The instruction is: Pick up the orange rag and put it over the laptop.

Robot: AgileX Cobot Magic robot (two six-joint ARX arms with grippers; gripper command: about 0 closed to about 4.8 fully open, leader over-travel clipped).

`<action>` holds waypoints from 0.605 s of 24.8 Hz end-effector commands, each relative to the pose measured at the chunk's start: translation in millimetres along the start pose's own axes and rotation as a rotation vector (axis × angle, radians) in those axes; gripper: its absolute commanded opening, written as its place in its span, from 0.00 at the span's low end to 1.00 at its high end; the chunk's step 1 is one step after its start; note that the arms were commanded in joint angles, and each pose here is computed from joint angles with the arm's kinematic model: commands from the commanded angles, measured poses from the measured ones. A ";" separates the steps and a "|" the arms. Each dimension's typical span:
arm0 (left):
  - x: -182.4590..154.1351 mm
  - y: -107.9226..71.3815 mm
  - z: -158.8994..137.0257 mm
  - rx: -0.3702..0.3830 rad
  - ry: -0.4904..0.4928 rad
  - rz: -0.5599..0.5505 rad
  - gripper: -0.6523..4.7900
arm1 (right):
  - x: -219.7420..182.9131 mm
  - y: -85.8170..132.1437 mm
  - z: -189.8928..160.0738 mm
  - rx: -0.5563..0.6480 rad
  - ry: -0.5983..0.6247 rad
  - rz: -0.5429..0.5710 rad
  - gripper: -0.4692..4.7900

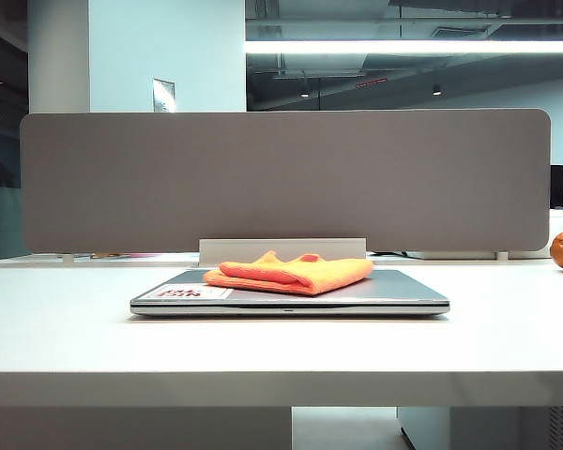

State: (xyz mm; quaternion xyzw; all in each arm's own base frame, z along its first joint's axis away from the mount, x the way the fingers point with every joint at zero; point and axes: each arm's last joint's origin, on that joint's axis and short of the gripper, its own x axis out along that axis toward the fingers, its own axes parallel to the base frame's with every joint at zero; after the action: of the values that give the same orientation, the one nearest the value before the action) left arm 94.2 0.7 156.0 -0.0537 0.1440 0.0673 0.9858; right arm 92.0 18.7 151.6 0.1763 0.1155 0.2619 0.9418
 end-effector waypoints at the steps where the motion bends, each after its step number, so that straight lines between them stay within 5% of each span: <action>1: 0.1 5.0 3.0 -0.010 -0.024 0.048 0.11 | 0.2 0.3 0.8 -0.011 -0.012 0.006 0.08; 5: 0.8 7.9 0.6 0.023 -0.065 0.071 0.11 | 0.2 0.3 0.8 -0.011 -0.012 0.006 0.08; 8: 4.2 6.1 -6.4 0.027 -0.114 -0.017 0.11 | 0.2 0.3 0.8 -0.012 -0.013 0.006 0.08; 15: 4.4 4.7 -8.0 0.061 -0.096 -0.062 0.11 | 0.1 0.3 0.9 -0.012 -0.014 0.006 0.08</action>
State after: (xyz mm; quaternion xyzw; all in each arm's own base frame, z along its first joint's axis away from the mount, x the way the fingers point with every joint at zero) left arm 95.4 5.5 150.1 -0.0289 0.0851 0.0462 0.9949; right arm 92.0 18.7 151.7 0.1763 0.1153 0.2619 0.9418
